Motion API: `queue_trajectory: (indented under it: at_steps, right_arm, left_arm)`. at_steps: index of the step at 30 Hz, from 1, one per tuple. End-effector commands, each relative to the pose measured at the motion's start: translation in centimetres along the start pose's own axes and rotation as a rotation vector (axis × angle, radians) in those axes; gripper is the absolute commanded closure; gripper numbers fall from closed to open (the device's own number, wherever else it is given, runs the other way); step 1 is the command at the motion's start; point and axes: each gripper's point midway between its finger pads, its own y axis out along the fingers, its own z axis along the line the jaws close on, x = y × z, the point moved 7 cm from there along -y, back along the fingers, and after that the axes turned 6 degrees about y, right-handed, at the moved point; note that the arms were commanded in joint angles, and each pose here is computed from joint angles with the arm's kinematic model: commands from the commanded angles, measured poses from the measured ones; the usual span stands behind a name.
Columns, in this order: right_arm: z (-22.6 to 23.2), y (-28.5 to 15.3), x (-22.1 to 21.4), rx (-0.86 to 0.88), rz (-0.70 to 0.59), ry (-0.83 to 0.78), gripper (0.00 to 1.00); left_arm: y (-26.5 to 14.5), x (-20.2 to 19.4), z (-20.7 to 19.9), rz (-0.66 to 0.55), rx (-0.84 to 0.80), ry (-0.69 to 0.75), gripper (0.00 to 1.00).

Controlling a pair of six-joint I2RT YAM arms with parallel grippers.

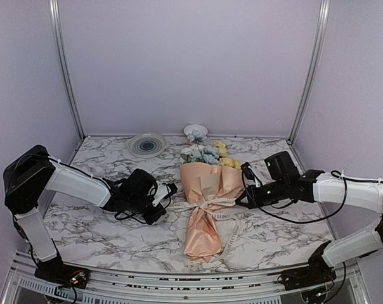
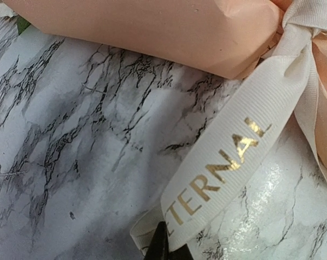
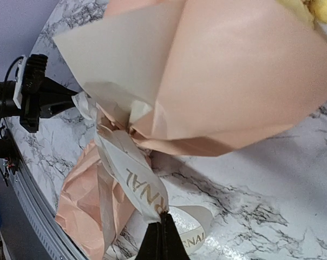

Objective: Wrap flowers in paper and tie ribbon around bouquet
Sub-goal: Tie the half-tied ribbon around the folded bouquet.

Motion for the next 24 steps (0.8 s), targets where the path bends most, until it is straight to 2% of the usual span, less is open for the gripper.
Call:
queue_trajectory:
  at_steps: [1, 15, 20, 24]
  right_arm:
    - [-3.4, 0.3, -2.4, -0.047, 0.04, 0.128, 1.0]
    - [-13.7, -0.9, -4.1, -0.217, -0.013, 0.378, 1.0]
    - [-14.4, 0.0, -4.0, -0.185, -0.012, 0.395, 1.0]
    - [-15.2, 0.0, -3.7, -0.215, -0.023, 0.41, 1.0]
  left_arm:
    - [0.4, -2.4, 0.4, 0.13, 0.007, -0.055, 1.0]
    - [0.2, -4.3, 1.3, 0.175, 0.008, -0.129, 1.0]
    - [0.0, -4.4, 0.6, 0.154, -0.057, -0.134, 1.0]
    - [0.1, -5.0, 0.8, 0.173, -0.045, -0.154, 1.0]
